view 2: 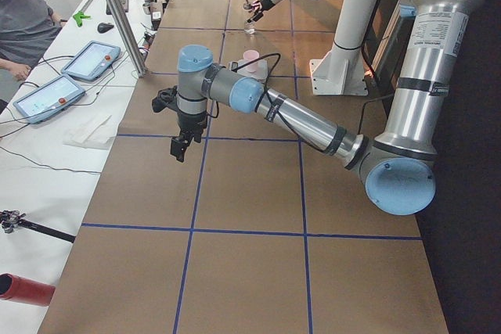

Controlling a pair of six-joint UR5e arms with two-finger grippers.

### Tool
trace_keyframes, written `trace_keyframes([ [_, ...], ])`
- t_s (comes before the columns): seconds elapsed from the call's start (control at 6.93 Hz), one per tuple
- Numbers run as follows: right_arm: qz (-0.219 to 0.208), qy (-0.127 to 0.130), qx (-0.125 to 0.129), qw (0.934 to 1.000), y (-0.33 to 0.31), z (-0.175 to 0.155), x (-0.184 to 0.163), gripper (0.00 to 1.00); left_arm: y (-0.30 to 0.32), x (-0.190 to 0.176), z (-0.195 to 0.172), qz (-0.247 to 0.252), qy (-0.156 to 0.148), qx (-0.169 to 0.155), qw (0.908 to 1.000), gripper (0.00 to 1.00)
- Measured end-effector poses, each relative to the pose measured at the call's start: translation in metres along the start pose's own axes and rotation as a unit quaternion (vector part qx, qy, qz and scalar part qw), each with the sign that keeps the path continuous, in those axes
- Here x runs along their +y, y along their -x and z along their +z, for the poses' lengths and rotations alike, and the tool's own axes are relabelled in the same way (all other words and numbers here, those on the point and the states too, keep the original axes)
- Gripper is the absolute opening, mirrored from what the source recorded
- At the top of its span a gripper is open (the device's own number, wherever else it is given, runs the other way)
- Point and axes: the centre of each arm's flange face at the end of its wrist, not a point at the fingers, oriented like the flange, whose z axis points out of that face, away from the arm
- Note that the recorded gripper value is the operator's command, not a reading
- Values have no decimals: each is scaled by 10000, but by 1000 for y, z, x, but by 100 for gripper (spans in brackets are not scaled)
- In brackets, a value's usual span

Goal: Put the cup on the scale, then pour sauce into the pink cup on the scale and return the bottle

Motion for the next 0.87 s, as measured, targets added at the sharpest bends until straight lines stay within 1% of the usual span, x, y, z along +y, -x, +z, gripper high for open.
trace_keyframes([
  [0.14,-127,412,-46,9991,-16,-11,6,100,0,0,0,0,0,0,10000,100],
  [0.29,-195,807,-90,9965,-26,-18,11,100,0,0,0,2,-4,0,10000,100],
  [0.43,-221,1237,-104,9920,-26,-28,10,100,-1,-1,-1,9,-16,2,10000,100],
  [0.58,-204,1732,-1,9847,-24,-41,-1,100,-2,-1,-3,17,-28,5,10000,100],
  [0.72,-91,2315,184,9726,-27,-56,-26,100,-2,-1,-4,23,-38,6,10000,100],
  [0.87,8,2786,228,9601,-37,-71,-56,100,-2,-1,-4,24,-40,7,10000,100],
])
